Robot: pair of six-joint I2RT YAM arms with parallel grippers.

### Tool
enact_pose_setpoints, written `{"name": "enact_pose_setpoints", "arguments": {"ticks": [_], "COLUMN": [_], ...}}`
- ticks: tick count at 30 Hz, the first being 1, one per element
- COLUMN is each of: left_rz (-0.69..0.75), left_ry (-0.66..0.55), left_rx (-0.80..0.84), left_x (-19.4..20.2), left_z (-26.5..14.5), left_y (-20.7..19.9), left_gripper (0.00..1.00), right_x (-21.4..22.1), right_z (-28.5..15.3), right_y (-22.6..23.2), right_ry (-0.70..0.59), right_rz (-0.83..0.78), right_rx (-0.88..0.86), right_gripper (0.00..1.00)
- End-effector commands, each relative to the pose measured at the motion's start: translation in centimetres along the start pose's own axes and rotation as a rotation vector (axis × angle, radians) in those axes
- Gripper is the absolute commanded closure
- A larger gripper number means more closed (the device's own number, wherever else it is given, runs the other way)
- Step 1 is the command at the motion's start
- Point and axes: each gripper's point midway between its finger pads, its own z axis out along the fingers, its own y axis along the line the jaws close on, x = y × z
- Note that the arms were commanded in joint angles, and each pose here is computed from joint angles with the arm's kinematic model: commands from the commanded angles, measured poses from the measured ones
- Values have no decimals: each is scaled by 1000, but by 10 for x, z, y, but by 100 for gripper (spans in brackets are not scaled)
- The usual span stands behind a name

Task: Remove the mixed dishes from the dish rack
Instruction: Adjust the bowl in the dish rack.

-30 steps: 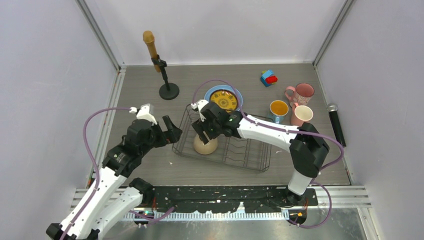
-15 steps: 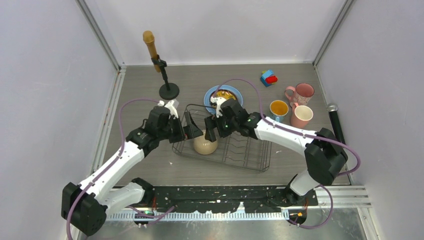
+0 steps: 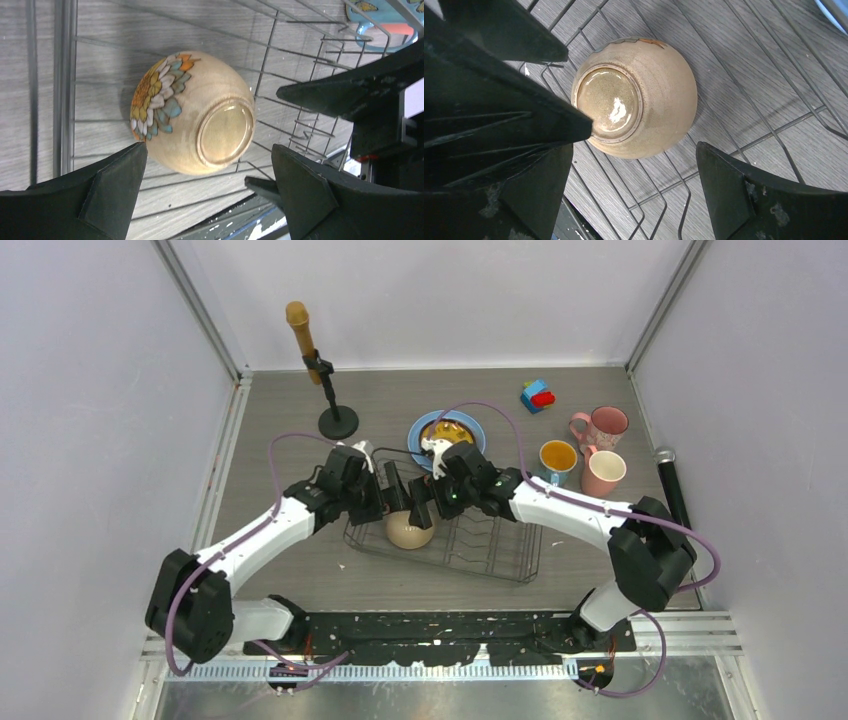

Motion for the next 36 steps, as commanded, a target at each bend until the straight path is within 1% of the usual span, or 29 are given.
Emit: {"name": "enact_pose_setpoints", "arguments": {"ticks": [1,5,11,15,18,22,24,26,32,35,36], "left_rz": [-11,7,16,-8,-33,-60,-68,-68,-66,-68,-69], "left_ry": [-34,-2,67,103,121,144,138,133,115,107,105], "left_rx": [-39,-106,-141,-99,-45,21,26,24,34,43,47], "left_x": [-16,-12,3,10,14,18,17,16,12,12,12], "left_z": [14,25,36,41,44,48,50,51,46,43,42], "left_y": [-4,0,4,-3,-13,-24,-24,-24,-28,-29,-30], "left_gripper": [0,0,0,0,0,0,0,0,1,1,1], "right_x": [-6,-2,4,3,-3,-12,-14,-17,-24,-32,-33], "right_z": [3,8,16,24,27,27,26,24,7,-4,-6], "right_y": [6,6,4,3,-2,-12,-10,-5,30,44,43], "right_ry": [-21,-13,14,9,-19,-66,-81,-98,-127,-160,-164], "right_rz": [-8,-48,-92,-109,-119,-86,-70,-60,-24,27,41], "right_rx": [-12,8,27,56,115,183,178,149,-45,-154,-165], "right_gripper": [0,0,0,0,0,0,0,0,0,0,0]}}
